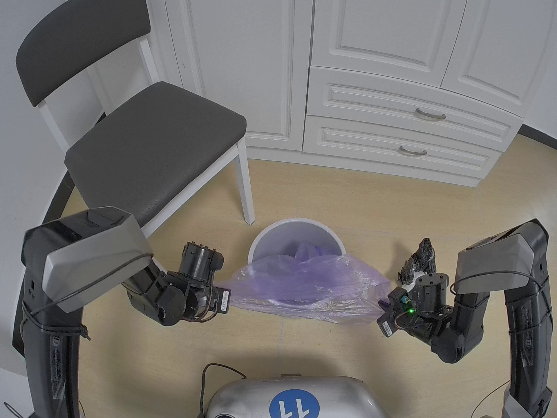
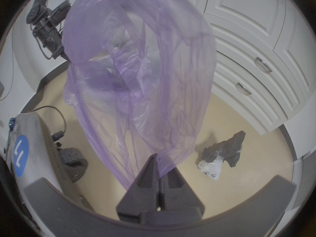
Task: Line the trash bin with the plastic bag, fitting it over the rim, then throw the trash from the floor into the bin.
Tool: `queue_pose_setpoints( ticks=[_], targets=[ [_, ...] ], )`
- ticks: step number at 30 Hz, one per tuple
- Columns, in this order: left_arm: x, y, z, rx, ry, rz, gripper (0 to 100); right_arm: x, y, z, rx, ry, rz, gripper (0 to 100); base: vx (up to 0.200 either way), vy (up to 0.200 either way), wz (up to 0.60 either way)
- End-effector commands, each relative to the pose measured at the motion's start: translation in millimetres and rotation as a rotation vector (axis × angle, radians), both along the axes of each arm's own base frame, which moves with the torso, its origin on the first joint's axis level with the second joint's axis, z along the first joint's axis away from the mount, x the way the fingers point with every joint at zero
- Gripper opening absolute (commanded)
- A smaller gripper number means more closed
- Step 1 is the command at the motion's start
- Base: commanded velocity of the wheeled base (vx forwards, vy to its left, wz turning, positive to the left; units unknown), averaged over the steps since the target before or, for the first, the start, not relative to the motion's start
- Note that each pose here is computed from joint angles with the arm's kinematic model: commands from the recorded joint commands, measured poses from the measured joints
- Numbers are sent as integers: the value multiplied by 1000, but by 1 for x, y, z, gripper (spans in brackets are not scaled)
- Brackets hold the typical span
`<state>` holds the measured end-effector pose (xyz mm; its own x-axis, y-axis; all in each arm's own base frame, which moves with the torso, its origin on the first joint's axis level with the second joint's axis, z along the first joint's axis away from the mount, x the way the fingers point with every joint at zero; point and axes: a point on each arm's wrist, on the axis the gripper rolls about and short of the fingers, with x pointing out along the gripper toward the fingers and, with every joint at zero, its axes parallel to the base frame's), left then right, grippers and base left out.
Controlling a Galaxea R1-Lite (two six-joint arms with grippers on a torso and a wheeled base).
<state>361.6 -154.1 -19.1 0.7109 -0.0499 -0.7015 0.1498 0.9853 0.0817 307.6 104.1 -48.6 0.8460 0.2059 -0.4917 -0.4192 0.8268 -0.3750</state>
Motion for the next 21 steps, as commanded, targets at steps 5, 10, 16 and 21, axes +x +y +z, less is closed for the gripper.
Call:
queue_pose_setpoints(
  ticks=[5,10,16,21],
  targets=[
    [19,-16,-25,-34,-41,61,0,34,16,-16,66,-100,-96,0,0,0,0],
    [25,-27,-27,-73,-68,95,0,48,22,-17,115,-161,-117,0,0,0,0],
    [25,-31,-21,-73,-85,122,0,52,25,-16,152,-203,-122,0,0,0,0],
    [21,-28,-17,-63,-81,119,0,47,23,-10,144,-188,-120,100,0,0,0]
  ],
)
